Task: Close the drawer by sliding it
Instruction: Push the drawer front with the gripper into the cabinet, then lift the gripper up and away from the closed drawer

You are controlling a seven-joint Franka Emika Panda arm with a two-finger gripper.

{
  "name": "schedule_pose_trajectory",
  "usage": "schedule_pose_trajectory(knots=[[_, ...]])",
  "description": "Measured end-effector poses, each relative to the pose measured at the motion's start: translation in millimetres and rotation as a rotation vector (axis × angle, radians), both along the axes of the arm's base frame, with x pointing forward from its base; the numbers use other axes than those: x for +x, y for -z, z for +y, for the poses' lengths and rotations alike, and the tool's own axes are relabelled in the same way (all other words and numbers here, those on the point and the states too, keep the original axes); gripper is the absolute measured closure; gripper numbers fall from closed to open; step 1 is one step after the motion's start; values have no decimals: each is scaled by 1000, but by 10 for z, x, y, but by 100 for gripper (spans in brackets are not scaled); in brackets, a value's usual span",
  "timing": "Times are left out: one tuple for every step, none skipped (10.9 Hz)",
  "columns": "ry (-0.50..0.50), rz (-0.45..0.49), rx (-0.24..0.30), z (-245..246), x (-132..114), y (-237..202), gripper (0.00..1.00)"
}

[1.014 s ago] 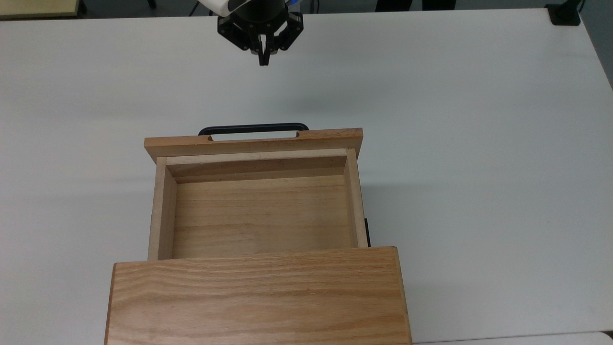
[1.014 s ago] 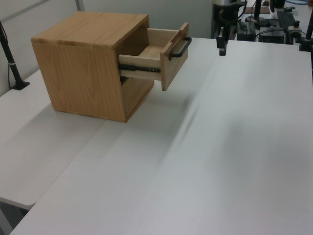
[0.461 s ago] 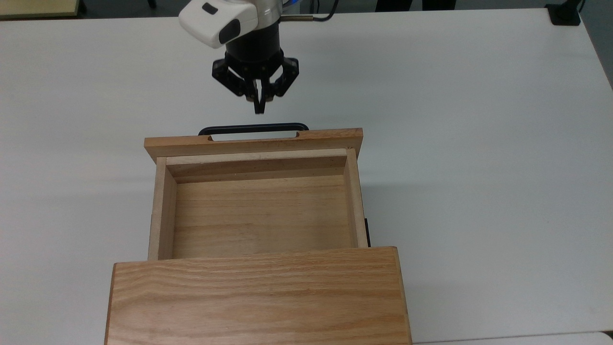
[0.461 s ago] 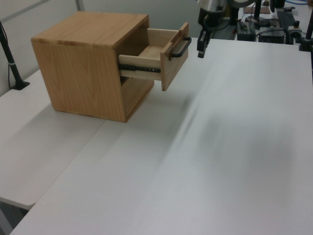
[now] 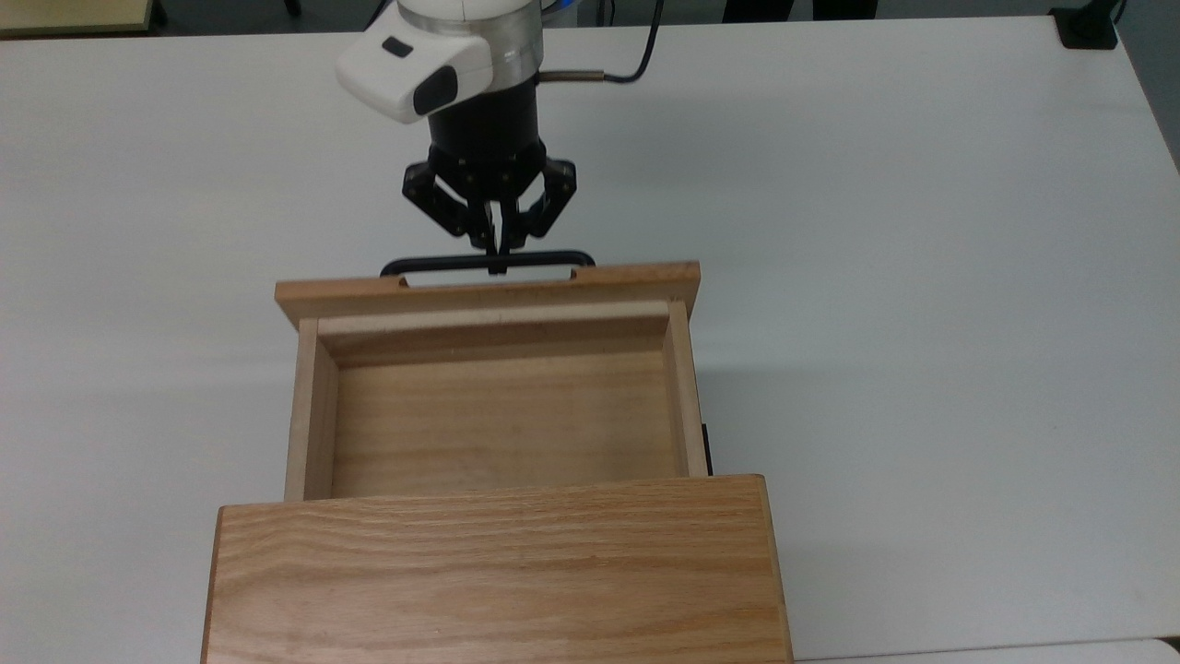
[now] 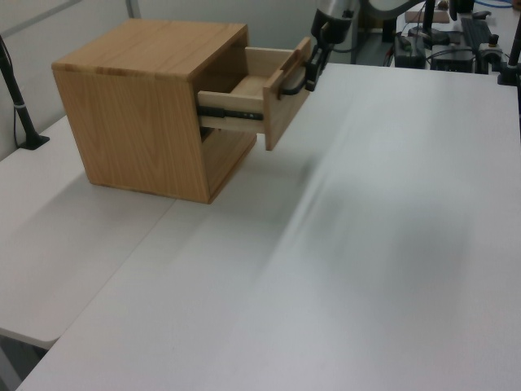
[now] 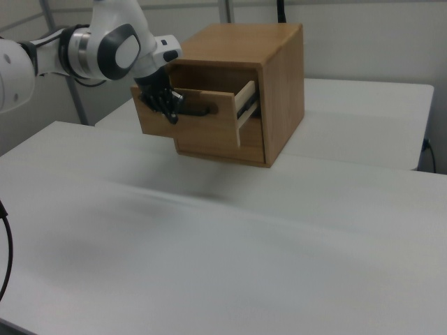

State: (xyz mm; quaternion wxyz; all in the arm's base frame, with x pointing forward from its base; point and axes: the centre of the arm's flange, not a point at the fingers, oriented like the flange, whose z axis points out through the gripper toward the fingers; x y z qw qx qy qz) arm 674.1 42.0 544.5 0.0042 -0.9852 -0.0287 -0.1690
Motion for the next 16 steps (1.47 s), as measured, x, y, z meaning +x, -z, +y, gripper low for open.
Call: schedule_pose_trajectory(knots=[[10, -42, 7, 3, 86, 37, 96], [17, -83, 13, 3, 163, 78, 96], [19, -121, 16, -2, 228, 106, 96], [21, -157, 19, -9, 285, 128, 96], [28, -195, 22, -34, 347, 135, 96], [47, -229, 26, -80, 429, 151, 96], [59, -265, 26, -122, 532, 191, 96], [62, -304, 21, -141, 639, 256, 96], [63, -350, 20, -150, 732, 334, 96], [63, -409, 22, -160, 809, 412, 96], [61, -468, 26, -163, 867, 485, 96], [60, -516, 30, -163, 907, 547, 96], [59, -550, 32, -164, 932, 595, 96], [58, -571, 34, -163, 946, 621, 96], [57, -578, 34, -164, 952, 632, 96], [57, -579, 34, -165, 953, 631, 96]])
